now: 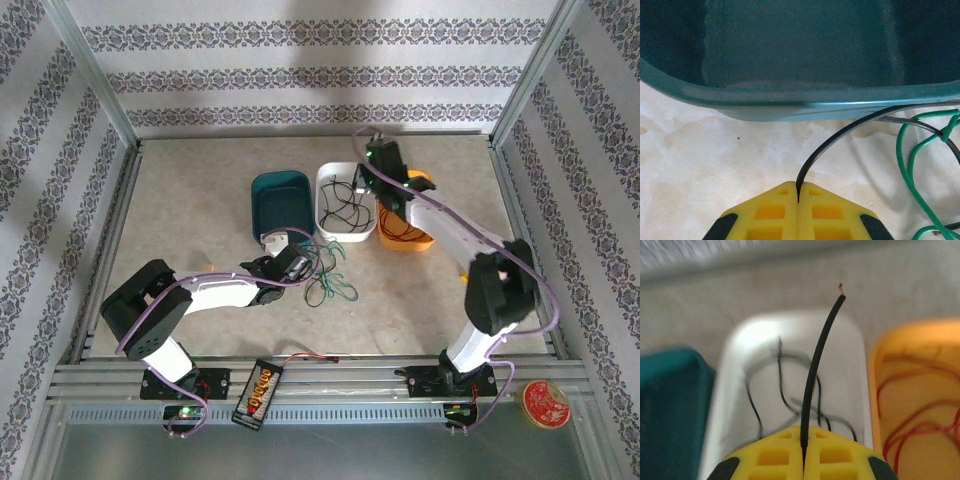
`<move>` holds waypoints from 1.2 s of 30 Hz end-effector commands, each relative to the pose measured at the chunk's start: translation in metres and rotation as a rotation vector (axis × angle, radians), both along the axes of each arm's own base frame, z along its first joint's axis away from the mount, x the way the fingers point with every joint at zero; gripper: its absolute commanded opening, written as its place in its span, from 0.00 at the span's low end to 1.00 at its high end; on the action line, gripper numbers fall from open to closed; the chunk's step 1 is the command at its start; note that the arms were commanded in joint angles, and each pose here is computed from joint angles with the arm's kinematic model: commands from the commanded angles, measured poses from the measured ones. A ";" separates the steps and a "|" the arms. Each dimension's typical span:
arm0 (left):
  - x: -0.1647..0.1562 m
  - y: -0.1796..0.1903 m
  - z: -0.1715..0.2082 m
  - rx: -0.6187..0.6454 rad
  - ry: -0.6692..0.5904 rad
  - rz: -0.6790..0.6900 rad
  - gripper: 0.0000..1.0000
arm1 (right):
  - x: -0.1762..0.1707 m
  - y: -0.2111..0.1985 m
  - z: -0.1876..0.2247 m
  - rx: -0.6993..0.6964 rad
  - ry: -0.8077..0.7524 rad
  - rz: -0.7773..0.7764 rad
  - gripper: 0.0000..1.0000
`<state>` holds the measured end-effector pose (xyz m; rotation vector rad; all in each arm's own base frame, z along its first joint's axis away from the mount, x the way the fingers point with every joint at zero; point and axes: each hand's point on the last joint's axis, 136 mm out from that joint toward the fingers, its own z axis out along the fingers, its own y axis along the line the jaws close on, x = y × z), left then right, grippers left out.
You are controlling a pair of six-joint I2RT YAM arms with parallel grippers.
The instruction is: Untangle the cables
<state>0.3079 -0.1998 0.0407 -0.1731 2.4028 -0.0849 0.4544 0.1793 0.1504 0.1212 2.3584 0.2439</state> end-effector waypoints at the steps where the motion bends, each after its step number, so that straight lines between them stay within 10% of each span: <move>1: 0.000 -0.003 0.002 0.004 0.005 -0.005 0.00 | -0.017 -0.003 -0.028 -0.034 0.099 -0.018 0.00; 15: 0.000 -0.009 0.004 -0.015 -0.002 -0.039 0.00 | 0.015 -0.002 -0.005 0.013 0.073 0.018 0.46; 36: 0.000 -0.010 0.001 -0.021 -0.004 -0.039 0.00 | -0.042 0.005 -0.045 0.033 0.215 0.072 0.35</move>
